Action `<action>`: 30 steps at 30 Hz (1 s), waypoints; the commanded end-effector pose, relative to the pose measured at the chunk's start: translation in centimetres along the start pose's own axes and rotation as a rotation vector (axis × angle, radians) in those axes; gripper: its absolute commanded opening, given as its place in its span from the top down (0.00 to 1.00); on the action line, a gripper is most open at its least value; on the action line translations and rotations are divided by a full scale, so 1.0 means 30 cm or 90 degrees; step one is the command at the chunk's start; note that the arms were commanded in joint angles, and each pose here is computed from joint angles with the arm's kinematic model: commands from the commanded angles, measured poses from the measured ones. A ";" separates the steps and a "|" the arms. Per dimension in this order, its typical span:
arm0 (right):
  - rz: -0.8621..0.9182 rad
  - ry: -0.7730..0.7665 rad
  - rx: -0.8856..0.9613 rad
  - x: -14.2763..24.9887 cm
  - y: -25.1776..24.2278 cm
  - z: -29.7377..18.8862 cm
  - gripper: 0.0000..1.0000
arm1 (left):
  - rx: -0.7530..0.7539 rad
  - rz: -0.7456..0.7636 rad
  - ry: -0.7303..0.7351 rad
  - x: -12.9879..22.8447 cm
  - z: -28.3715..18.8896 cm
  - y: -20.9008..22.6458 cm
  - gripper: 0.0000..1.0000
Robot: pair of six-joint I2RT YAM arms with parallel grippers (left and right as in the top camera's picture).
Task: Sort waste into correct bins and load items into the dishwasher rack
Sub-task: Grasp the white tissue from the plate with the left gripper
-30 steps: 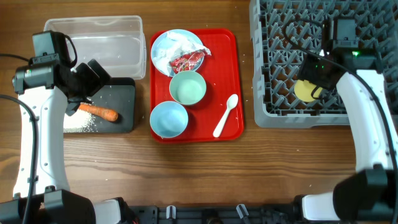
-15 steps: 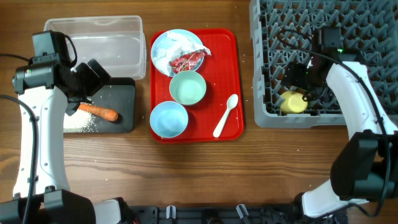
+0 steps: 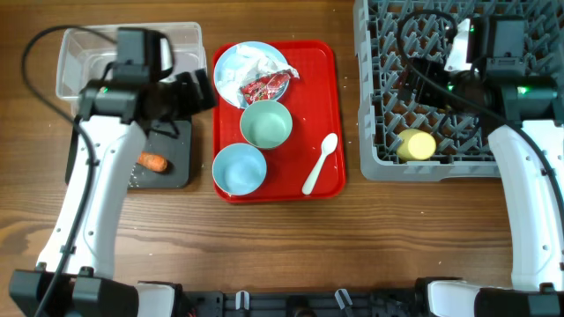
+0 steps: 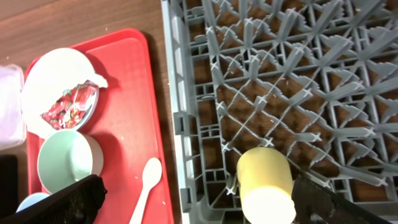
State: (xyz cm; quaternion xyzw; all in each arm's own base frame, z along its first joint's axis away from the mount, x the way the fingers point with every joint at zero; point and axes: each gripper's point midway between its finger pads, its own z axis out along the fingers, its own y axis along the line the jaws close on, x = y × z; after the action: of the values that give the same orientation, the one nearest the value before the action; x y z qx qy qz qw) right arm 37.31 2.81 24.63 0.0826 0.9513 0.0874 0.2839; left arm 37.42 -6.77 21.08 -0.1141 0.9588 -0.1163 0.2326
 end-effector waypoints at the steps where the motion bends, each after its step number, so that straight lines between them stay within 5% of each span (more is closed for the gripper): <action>1: -0.026 0.015 -0.022 0.016 0.037 0.010 0.00 | 0.049 0.109 -0.025 -0.089 -0.097 -0.192 0.01; 6: -0.022 0.017 -0.029 0.019 0.043 0.010 0.00 | 0.019 0.239 -0.023 -0.230 -0.022 -0.360 0.01; 13: -0.023 0.028 -0.026 0.032 0.040 0.010 0.00 | -0.008 0.431 0.091 -0.197 0.484 -0.345 0.00; 30: -0.022 0.039 -0.024 0.047 0.036 0.009 0.00 | -0.027 0.423 0.161 -0.096 0.899 -0.230 0.02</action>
State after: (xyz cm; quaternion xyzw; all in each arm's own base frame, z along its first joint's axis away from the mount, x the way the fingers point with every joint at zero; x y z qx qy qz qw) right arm 36.46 3.83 24.17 0.0675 0.9570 0.0987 0.2643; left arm 53.49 -17.39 2.17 0.2073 0.9680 -0.0337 0.1374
